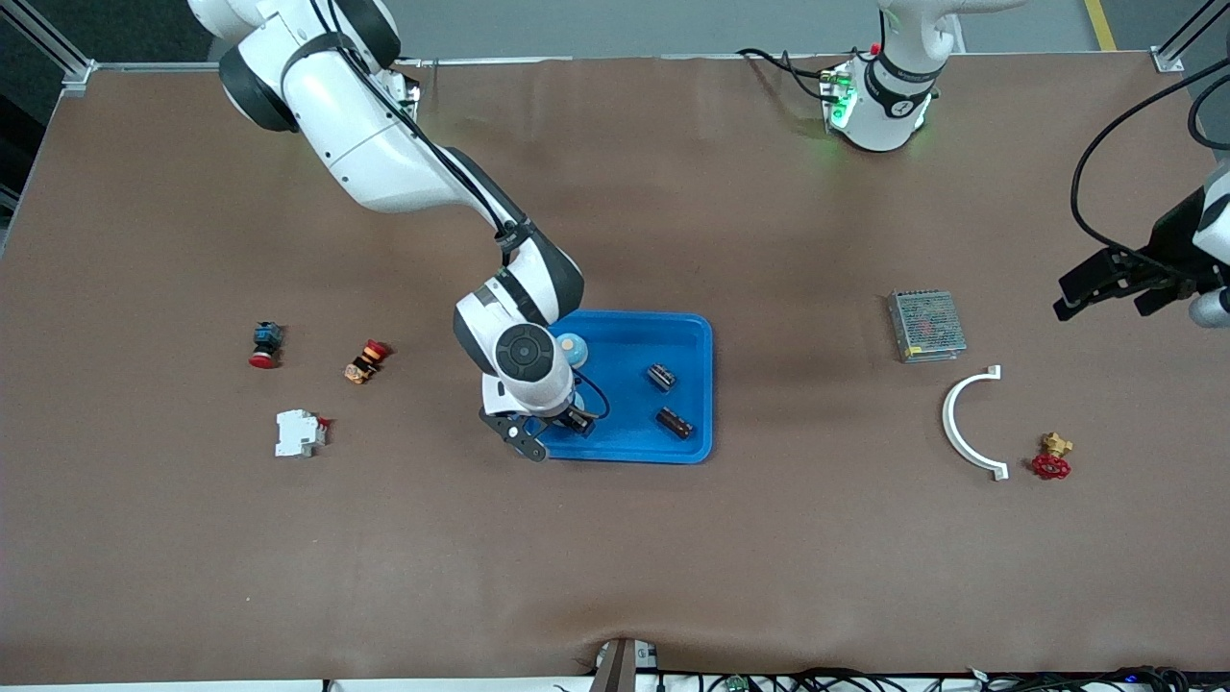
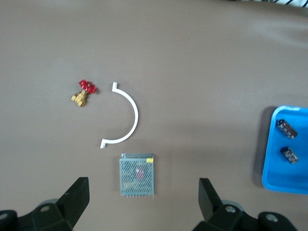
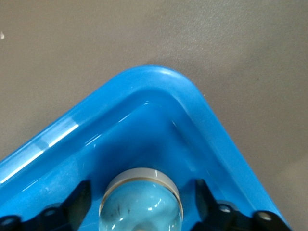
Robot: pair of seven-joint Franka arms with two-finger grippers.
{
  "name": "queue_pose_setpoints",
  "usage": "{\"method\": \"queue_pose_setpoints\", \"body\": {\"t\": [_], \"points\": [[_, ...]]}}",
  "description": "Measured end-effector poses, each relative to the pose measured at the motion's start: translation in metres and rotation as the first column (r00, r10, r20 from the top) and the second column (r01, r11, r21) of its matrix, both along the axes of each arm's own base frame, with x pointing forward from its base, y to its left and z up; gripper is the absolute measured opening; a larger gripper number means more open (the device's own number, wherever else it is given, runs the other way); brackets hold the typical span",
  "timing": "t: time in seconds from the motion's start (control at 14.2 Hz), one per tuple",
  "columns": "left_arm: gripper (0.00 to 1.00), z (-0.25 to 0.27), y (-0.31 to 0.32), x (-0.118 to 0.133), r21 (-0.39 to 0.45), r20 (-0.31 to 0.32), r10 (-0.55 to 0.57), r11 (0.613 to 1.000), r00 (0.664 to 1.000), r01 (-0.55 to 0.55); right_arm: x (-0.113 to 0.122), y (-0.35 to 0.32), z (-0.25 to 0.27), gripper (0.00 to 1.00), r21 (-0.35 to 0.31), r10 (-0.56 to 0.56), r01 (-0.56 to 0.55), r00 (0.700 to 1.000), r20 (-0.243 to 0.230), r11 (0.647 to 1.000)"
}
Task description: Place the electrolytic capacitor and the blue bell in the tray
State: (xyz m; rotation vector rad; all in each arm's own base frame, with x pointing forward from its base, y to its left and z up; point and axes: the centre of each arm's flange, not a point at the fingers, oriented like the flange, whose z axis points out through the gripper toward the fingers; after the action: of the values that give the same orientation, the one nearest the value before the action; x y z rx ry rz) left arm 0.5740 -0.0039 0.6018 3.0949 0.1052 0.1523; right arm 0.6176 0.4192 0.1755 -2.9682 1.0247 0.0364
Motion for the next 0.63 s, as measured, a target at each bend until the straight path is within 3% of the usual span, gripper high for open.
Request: {"method": "queue_pose_setpoints", "body": {"t": [0.42, 0.63], "points": [[1.0, 0.017, 0.0, -0.004, 0.008, -0.004, -0.003, 1.0, 1.0, 0.003, 0.004, -0.001, 0.008, 1.0, 0.005, -0.005, 0.005, 1.0, 0.012, 1.0], [1.0, 0.025, 0.0, -0.004, 0.008, 0.002, -0.003, 1.0, 1.0, 0.003, 0.001, 0.001, 0.024, 1.0, -0.009, -0.001, 0.001, 1.0, -0.01, 1.0]]}}
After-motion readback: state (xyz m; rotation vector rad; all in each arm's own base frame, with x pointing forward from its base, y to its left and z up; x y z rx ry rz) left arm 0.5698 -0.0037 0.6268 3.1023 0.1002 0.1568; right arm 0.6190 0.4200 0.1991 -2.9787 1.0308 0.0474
